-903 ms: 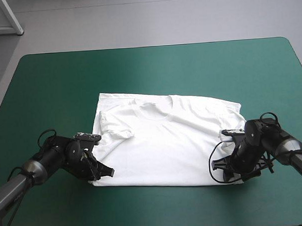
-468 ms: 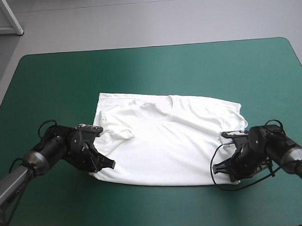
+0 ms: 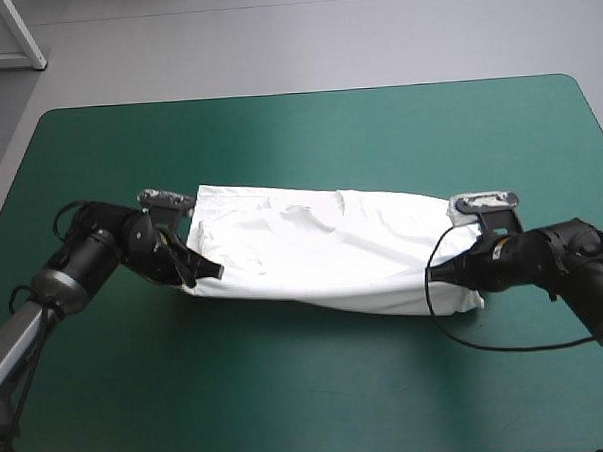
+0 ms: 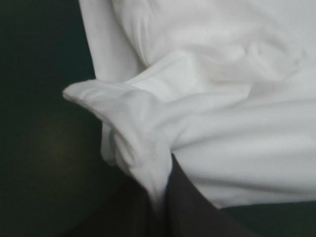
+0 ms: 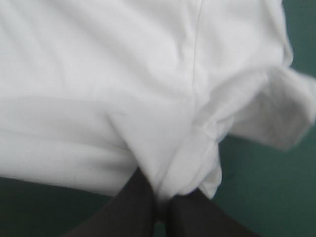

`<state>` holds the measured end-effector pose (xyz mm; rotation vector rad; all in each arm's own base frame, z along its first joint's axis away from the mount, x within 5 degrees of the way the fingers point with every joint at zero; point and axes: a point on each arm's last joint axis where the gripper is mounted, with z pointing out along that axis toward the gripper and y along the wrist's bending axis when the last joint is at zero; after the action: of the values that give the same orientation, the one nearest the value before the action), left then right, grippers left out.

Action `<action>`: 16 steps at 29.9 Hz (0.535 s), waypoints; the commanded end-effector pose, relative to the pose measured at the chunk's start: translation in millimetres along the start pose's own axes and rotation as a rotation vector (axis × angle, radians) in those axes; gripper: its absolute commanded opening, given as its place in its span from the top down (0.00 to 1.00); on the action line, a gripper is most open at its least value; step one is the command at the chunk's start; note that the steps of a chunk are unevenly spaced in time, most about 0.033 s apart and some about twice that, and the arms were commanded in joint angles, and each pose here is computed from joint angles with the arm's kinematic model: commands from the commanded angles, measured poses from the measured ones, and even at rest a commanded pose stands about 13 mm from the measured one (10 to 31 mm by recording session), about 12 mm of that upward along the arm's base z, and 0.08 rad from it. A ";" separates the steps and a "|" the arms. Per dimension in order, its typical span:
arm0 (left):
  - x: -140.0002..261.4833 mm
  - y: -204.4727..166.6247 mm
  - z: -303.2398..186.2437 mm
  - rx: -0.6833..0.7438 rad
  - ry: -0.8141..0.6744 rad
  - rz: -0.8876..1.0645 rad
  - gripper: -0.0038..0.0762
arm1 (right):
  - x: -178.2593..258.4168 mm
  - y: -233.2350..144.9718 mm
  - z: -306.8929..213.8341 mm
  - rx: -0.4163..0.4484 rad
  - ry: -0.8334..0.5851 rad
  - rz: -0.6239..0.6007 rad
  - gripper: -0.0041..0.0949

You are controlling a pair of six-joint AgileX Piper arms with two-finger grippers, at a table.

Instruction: Fold the cloth

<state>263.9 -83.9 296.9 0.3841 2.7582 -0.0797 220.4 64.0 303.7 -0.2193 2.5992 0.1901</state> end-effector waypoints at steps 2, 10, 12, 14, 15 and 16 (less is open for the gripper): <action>-54.6 25.7 -25.0 -0.011 -0.171 -0.039 0.96 | -54.2 0.5 -9.1 0.043 -0.211 -0.050 0.98; -133.7 45.8 -7.0 0.089 -0.185 -0.046 0.96 | -120.1 -8.4 30.7 0.191 -0.280 -0.054 0.98; -147.4 46.6 2.9 0.105 -0.185 -0.049 0.96 | -129.5 -11.0 43.6 0.218 -0.273 -0.045 0.98; -159.9 48.4 17.5 0.110 -0.190 -0.052 0.96 | -136.8 -13.7 58.2 0.222 -0.258 -0.023 0.98; -164.6 49.5 23.4 0.107 -0.194 -0.052 0.96 | -140.0 -13.9 63.1 0.219 -0.257 -0.019 0.98; -168.9 51.0 32.5 0.102 -0.196 -0.053 0.96 | -142.3 -13.9 69.8 0.218 -0.252 -0.020 0.98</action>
<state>432.0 -80.3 303.6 0.3288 2.6881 -0.2479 365.1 82.2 296.4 -0.1444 2.4540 -0.0658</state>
